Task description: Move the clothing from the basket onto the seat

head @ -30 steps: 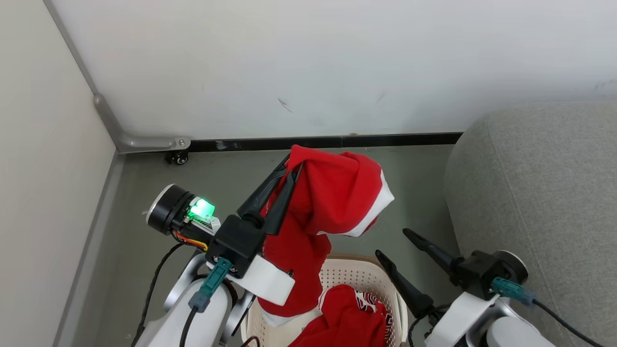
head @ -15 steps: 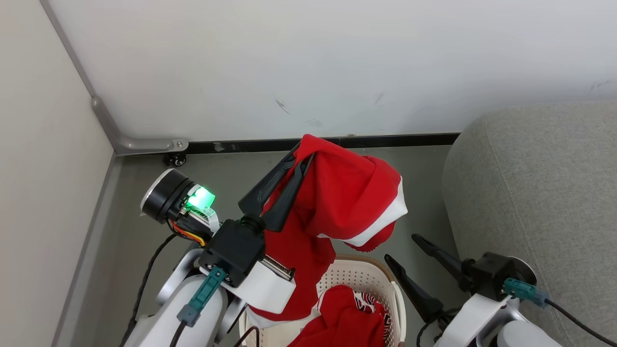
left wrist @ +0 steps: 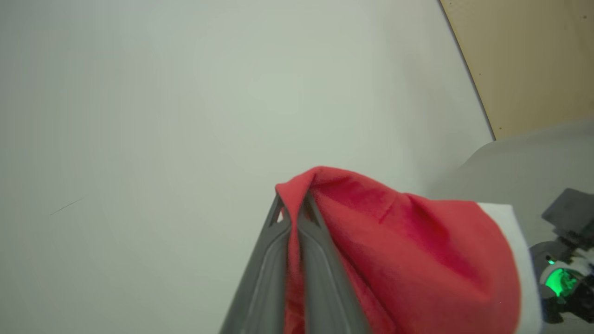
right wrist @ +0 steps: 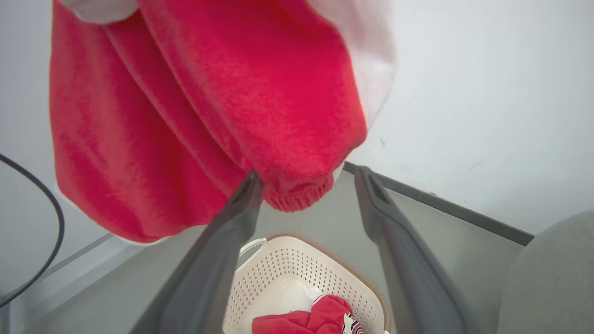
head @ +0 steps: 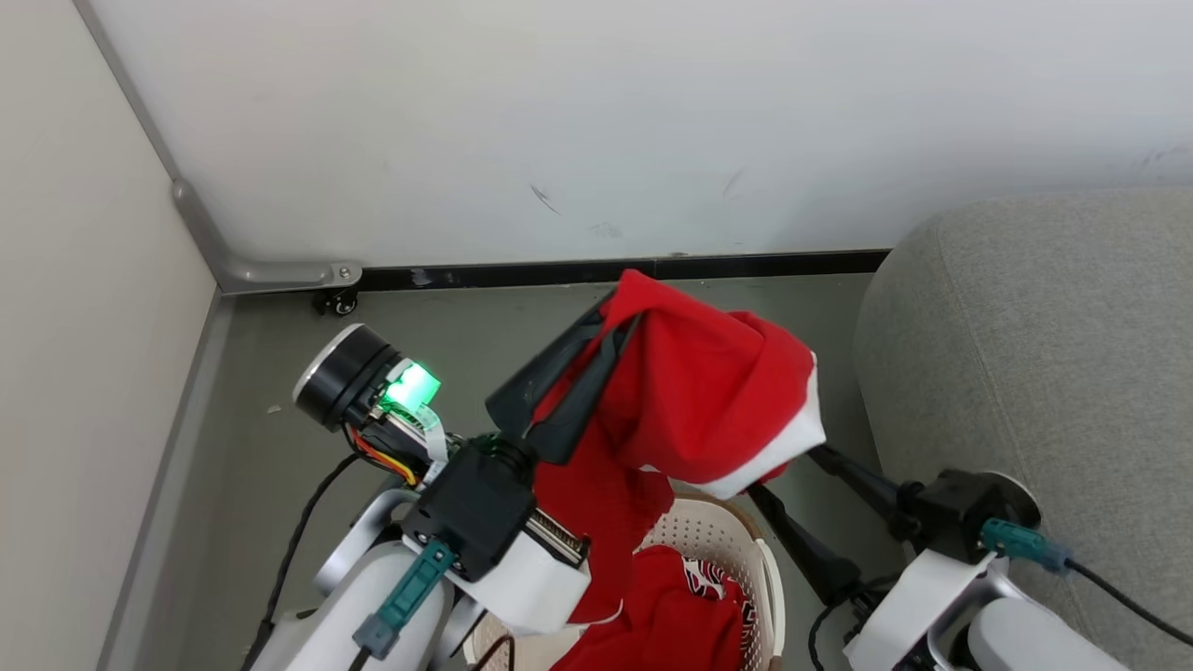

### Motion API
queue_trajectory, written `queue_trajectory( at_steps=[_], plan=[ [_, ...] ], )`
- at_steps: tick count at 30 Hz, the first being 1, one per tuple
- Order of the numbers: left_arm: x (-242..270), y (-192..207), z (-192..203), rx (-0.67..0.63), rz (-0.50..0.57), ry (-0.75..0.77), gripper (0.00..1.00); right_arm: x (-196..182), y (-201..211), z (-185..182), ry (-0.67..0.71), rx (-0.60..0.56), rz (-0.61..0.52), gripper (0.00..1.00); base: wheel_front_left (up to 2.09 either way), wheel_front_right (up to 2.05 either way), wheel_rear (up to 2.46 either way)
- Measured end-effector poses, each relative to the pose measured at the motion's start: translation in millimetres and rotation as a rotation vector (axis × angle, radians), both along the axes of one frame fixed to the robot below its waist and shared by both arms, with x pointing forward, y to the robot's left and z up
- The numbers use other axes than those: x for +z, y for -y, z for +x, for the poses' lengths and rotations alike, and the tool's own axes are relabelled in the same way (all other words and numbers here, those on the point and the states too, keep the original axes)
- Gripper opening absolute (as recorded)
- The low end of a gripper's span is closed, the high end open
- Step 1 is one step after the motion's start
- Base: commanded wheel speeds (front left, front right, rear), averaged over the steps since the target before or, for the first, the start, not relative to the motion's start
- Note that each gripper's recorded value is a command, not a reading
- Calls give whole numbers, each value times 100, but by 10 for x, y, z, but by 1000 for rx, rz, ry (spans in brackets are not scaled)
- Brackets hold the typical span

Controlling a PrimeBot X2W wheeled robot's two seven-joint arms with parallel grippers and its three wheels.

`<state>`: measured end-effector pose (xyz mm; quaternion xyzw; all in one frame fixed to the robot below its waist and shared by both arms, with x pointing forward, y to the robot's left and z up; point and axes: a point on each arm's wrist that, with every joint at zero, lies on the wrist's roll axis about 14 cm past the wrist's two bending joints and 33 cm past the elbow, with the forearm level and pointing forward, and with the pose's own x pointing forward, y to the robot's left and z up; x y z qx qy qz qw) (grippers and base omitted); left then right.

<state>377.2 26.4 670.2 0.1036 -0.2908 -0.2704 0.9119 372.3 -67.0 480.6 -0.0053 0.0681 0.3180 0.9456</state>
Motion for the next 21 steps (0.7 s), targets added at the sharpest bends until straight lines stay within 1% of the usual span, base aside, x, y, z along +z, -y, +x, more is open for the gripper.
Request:
queue_trajectory(
  at_steps=[5,12,21],
  plan=[
    [14,74,-55,-31,3,6,0,92,-8,69,27,9,-2,100,0,0,0],
    [9,146,-124,-64,14,9,0,158,-144,70,50,68,-15,100,0,0,0],
    [-10,246,-210,-113,19,-1,0,228,-245,77,75,116,-38,100,0,0,0]
  ],
)
